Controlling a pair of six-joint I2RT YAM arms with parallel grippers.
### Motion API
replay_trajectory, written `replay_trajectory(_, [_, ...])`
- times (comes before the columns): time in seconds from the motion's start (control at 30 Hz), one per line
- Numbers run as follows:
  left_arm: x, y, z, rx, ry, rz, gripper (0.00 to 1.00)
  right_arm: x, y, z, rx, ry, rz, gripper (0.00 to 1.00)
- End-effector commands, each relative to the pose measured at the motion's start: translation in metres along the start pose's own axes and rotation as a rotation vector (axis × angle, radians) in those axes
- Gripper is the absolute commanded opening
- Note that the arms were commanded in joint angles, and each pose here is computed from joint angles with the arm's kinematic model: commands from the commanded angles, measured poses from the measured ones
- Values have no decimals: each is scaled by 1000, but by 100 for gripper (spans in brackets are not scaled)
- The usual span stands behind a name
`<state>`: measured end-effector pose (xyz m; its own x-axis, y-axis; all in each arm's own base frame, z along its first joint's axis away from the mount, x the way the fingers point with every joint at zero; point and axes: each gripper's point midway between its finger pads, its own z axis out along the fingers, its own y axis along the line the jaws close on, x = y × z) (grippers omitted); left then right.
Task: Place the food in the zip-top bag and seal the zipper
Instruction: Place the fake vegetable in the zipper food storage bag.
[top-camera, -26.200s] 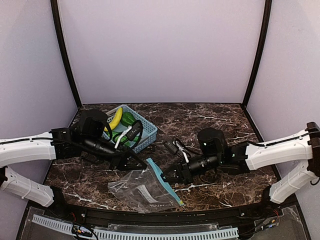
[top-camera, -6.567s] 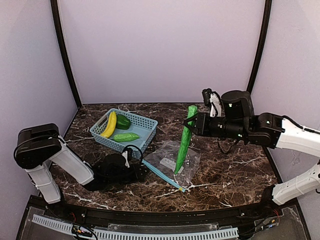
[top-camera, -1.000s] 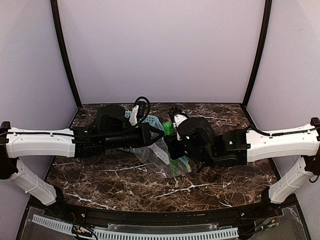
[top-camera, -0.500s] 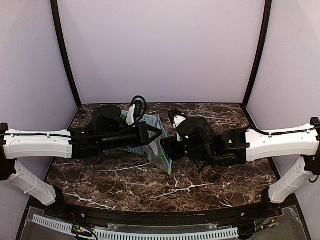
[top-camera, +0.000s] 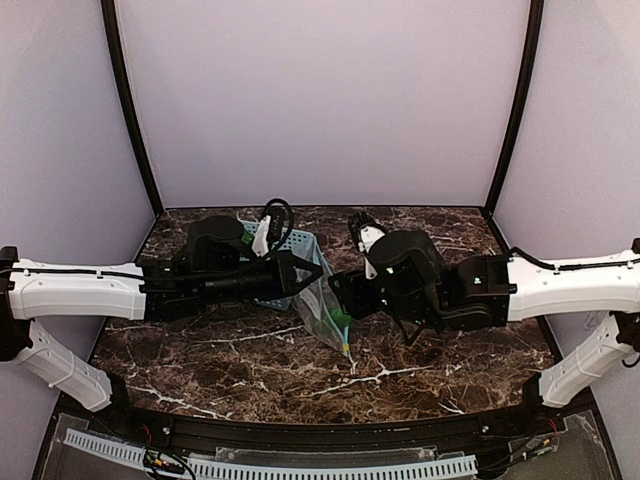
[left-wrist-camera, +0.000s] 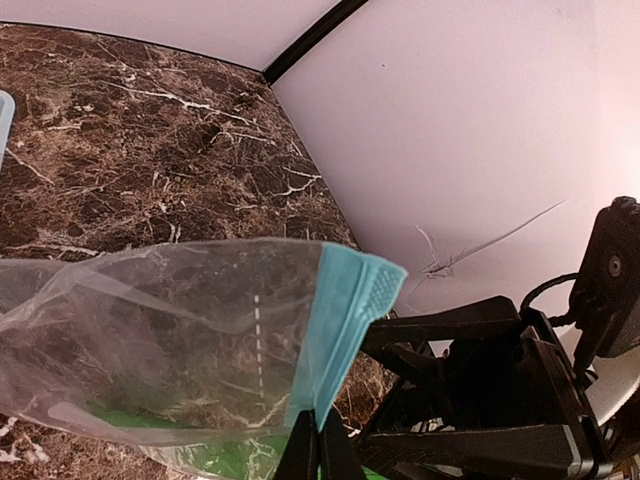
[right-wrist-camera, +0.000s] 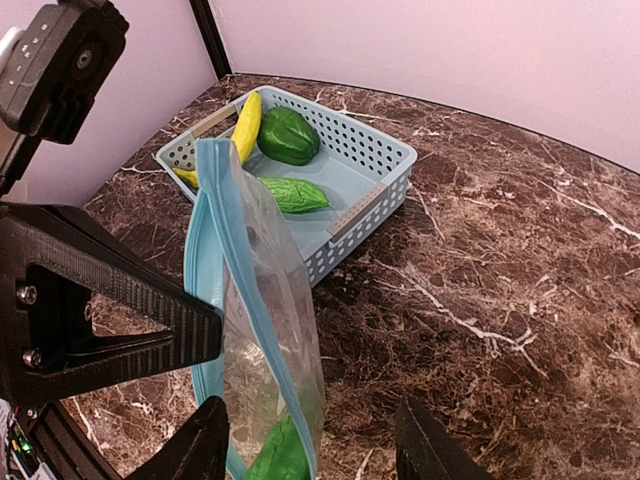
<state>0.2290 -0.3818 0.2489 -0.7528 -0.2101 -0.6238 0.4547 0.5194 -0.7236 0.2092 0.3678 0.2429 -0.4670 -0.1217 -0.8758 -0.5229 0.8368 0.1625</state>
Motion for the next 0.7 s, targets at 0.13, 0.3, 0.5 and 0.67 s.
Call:
replay_trajectory(0.13, [3,18,5,-31,10,-26,1,-1,6,-5,-48,16,26,70])
replay_trajectory(0.3, [-3,34,8,-48,-2,-54,1,1,13,-15,-119,27,21,79])
replay_trajectory(0.5, [-8,42,11,-50,-2,-67,1,13,6,-29,-156,37,41,83])
replay_trajectory(0.67, [-7,44,12,-52,2,-70,1,31,-1,-30,-157,64,78,71])
